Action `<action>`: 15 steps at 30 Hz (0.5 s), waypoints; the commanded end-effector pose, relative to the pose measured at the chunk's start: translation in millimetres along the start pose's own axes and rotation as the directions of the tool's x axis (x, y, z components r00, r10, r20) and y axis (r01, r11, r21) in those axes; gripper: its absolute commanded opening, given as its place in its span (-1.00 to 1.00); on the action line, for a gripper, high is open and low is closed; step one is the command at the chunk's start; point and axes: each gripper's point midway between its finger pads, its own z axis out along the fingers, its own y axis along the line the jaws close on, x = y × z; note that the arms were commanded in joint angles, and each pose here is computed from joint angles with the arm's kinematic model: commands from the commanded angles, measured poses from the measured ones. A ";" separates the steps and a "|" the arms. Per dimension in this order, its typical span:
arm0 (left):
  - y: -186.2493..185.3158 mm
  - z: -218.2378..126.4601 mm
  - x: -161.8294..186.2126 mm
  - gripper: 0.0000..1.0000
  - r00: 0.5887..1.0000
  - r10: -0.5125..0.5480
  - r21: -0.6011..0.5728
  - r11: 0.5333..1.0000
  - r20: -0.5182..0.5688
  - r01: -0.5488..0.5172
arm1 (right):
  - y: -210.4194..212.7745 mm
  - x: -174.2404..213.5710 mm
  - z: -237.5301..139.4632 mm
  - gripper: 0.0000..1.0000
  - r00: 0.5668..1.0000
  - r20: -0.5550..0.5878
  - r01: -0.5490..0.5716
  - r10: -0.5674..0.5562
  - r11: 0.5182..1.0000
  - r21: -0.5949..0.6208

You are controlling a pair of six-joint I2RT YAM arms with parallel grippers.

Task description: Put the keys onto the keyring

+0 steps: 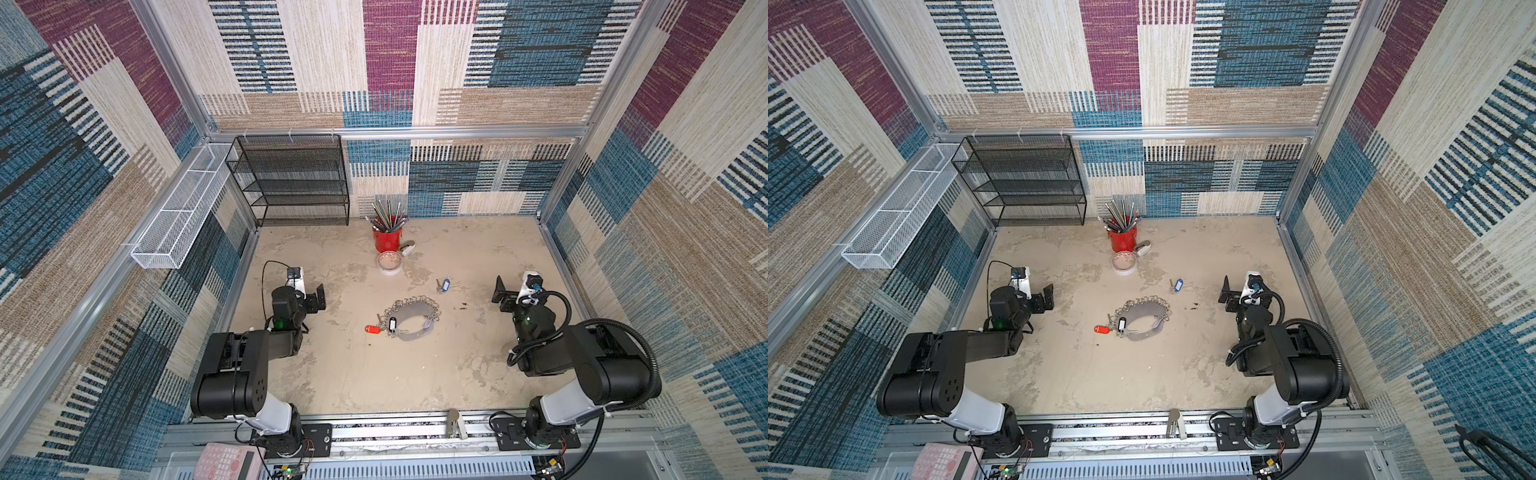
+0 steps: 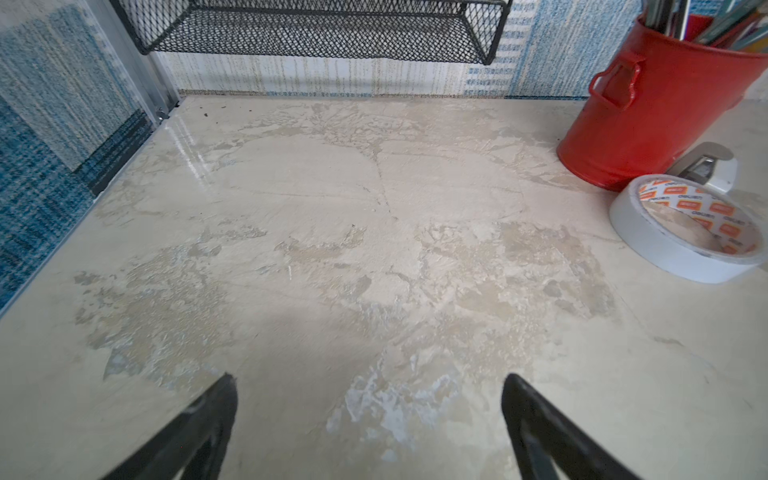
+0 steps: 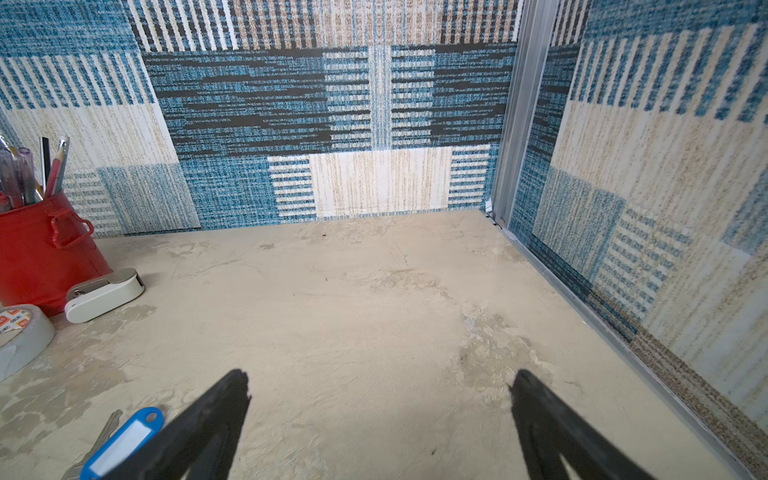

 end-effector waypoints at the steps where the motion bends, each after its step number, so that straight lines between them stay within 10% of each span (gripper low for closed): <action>1: 5.7 -0.5 -5.2 0.99 1.000 0.005 -0.031 1.000 0.022 -0.005 | -1.8 -10.1 0.0 0.99 0.999 0.040 -0.008 0.008 1.000 0.011; 9: 38.6 -44.0 -41.2 0.99 0.994 -0.043 -0.278 0.958 0.102 0.070 | 1.1 -48.8 -5.7 0.99 0.998 0.066 0.017 -0.023 0.996 0.083; 15: 35.2 -82.8 -60.0 0.99 0.904 -0.410 -0.292 0.855 0.123 0.428 | -20.5 -87.2 -22.8 0.99 0.880 0.159 -0.468 0.447 0.872 0.141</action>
